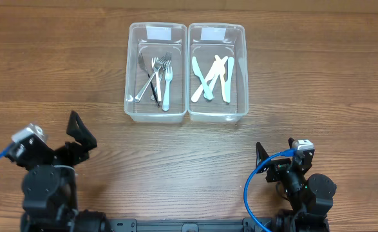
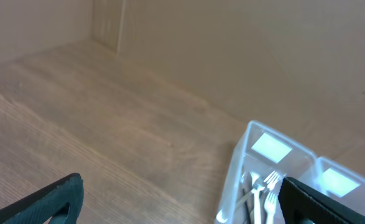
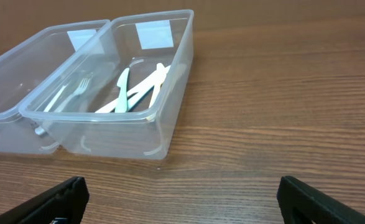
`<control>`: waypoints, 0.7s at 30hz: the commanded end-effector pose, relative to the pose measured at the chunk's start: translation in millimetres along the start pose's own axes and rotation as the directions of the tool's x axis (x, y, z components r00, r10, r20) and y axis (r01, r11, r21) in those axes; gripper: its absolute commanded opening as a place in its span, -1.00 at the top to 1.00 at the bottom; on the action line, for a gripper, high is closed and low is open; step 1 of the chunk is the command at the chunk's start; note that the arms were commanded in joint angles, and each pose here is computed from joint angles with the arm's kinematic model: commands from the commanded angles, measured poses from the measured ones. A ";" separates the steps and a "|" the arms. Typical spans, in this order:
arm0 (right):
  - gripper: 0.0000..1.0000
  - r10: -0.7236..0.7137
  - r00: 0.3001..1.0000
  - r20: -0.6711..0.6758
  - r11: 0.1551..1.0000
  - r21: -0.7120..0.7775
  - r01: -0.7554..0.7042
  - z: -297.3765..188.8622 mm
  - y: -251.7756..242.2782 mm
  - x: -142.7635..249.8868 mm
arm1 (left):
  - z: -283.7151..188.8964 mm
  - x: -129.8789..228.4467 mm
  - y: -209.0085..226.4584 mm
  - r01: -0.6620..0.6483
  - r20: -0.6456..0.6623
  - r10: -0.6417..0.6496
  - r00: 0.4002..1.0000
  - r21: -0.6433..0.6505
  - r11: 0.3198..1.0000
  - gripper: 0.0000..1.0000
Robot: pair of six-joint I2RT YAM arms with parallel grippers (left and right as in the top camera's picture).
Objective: Pack container
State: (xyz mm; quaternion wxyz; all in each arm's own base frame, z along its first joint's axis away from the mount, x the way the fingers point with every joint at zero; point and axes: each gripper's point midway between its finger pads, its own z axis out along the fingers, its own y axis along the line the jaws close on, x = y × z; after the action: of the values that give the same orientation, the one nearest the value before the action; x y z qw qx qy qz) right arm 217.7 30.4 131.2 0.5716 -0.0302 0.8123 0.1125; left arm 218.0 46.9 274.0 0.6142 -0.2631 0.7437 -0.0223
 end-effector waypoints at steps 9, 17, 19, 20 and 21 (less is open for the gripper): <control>-1.00 -0.006 1.000 0.013 1.000 0.002 0.006 -0.5 -0.2 -2.0 | 16.2 68.5 34.1 0.009 0.005 -0.009 1.000 -0.030 0.999 -1.00; -1.00 -0.006 1.000 0.013 1.000 0.002 0.006 -0.5 -0.2 -2.0 | 20.3 86.8 42.6 0.028 0.046 -0.028 0.999 -0.014 1.000 -1.00; -1.00 -0.006 1.000 0.013 1.000 0.002 0.006 -0.5 -0.2 -2.0 | 22.2 90.8 44.0 0.025 0.039 -0.025 0.999 -0.019 1.000 -1.00; -1.00 -0.006 1.000 0.013 1.000 0.002 0.006 -0.5 -0.2 -2.0 | 23.3 92.9 44.7 0.024 0.036 -0.023 0.999 -0.020 1.000 -1.00; -1.00 -0.006 1.000 0.013 1.000 0.002 0.006 -0.5 -0.2 -2.0 | 24.5 95.0 45.1 0.023 0.034 -0.023 0.999 -0.021 1.000 -1.00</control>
State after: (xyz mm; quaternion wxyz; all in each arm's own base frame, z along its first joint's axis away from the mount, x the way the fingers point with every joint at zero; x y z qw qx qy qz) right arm 217.7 30.3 131.2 0.5718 -0.0304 0.8122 0.1121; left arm 213.8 48.3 174.3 0.6239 -0.2665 0.7343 -0.0244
